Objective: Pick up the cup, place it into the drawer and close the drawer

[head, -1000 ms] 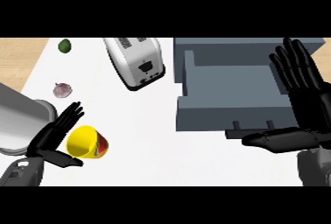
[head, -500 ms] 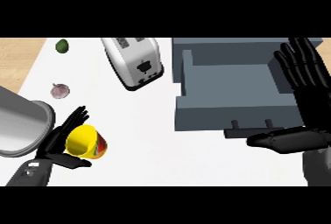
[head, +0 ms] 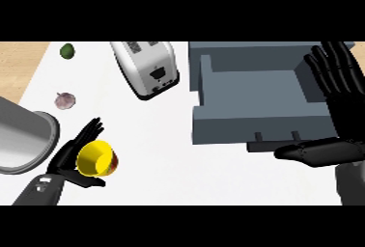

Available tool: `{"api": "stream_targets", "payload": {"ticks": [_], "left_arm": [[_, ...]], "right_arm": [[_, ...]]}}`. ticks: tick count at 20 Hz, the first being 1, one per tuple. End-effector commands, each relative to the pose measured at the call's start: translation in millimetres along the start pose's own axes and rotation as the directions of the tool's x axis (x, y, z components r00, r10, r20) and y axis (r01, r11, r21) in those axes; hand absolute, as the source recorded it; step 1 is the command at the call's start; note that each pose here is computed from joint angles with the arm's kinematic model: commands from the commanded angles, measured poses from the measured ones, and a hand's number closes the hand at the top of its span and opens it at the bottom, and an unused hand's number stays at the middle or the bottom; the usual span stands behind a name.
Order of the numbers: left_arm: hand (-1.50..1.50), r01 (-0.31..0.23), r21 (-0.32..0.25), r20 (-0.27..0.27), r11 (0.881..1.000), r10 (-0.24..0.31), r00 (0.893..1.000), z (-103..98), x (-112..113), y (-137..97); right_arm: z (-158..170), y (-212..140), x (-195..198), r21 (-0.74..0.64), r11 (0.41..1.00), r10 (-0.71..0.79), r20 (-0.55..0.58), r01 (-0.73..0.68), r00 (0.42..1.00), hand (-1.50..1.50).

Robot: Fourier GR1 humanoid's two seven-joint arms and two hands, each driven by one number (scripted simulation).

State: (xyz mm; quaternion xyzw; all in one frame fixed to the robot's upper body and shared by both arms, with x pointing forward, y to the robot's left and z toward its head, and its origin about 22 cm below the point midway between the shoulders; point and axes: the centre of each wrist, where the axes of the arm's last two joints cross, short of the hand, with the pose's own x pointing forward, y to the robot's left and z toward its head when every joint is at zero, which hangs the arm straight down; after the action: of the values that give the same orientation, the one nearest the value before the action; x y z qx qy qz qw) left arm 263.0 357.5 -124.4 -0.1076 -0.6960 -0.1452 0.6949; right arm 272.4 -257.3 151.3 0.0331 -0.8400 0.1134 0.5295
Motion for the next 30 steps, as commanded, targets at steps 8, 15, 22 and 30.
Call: {"api": "stream_targets", "payload": {"ticks": [8, 15, 22, 30], "left_arm": [[-1.50, -0.173, -0.145, 0.120, 0.974, 0.191, 0.974, -21, -14, -42], [1.50, -0.165, -0.177, 0.276, 0.970, 0.210, 0.938, -32, -6, -47], [1.50, -0.041, 0.104, 0.424, 0.994, -0.007, 0.906, -33, -1, -37], [1.50, -0.224, 0.436, 0.519, 0.872, -0.040, 0.854, -46, -5, -62]], "right_arm": [[-4, -3, 0, 0.014, 1.000, 0.009, 0.005, -0.009, 1.000, -1.50], [-1, -3, -7, -0.003, 0.999, 0.035, -0.024, -0.035, 0.999, -1.50], [5, 3, -8, -0.006, 1.000, 0.004, -0.027, -0.004, 1.000, -1.50], [6, -19, -5, -0.003, 1.000, 0.009, -0.023, -0.009, 1.000, -1.50]]}}
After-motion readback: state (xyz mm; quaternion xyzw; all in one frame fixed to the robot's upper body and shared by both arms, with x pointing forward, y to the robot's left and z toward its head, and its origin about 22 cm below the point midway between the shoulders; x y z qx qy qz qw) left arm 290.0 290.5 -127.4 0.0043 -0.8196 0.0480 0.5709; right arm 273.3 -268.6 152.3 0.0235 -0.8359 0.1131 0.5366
